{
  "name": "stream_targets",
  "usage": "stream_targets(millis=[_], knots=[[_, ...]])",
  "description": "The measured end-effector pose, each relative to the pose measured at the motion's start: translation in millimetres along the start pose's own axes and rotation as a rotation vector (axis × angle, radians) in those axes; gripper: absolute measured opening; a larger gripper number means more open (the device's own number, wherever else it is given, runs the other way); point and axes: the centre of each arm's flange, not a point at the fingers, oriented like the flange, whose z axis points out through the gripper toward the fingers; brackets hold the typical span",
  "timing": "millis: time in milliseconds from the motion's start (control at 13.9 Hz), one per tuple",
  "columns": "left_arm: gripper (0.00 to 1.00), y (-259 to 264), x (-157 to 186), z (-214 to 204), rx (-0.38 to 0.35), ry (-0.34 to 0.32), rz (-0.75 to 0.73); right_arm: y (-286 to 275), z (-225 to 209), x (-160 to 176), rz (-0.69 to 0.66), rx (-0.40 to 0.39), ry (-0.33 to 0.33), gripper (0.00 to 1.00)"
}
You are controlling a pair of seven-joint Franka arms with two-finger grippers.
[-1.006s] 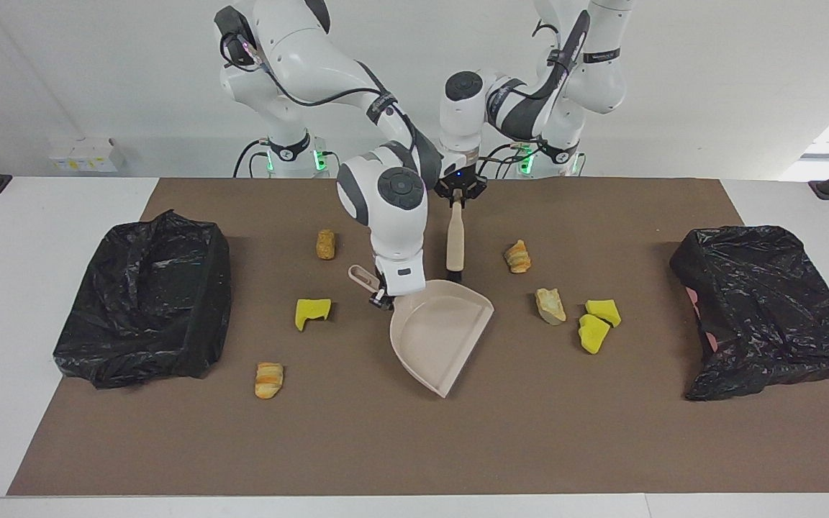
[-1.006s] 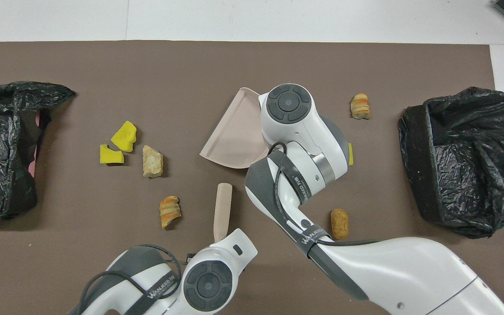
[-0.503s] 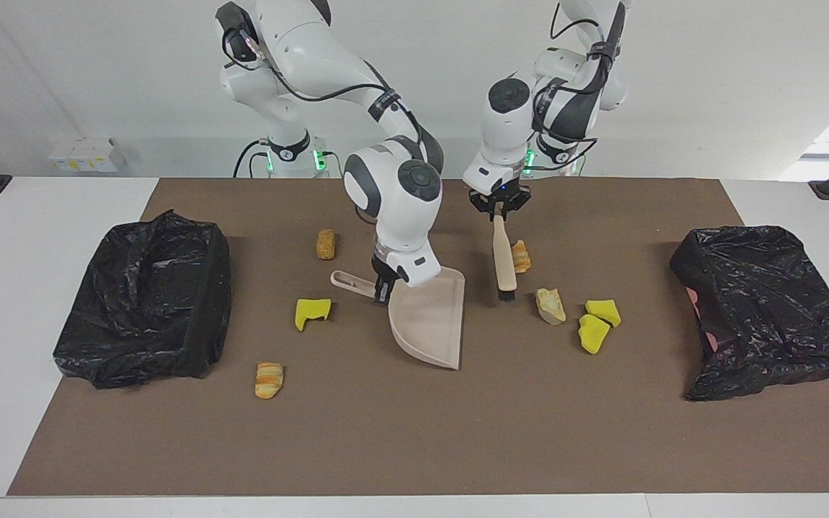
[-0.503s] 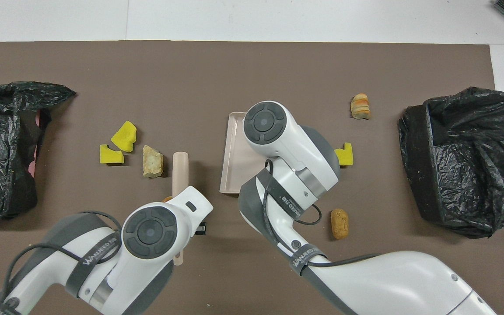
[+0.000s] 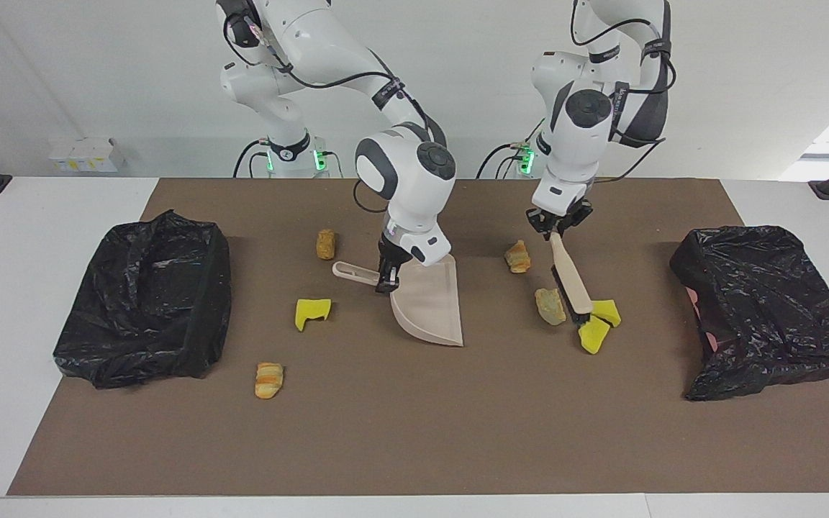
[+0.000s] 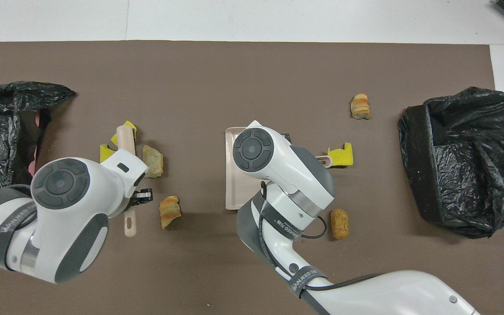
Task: Sweep and dump trash in bin
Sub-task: 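Sweep the yellow sponges and scraps toward the dustpan with the left gripper's brush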
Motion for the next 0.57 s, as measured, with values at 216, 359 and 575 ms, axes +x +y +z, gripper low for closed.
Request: stream_targets(millis=[216,359,575], knots=[[0.26,-49.6,24.9,10.3,-0.007,0.006,-0.01,-10.8,3.1,2.4,-0.03,0.002,-0.007,0.33],[0.26,-76.6,33.5,15.2,0.001,0.004,0.003,-15.4,2.3,3.3,-0.053,0.002,-0.009,0.33],[0.26,-116.9,42.6,24.3,0.001,-0.004,0.057,-16.9,3.8,3.4,-0.059,0.001,-0.008,0.33]])
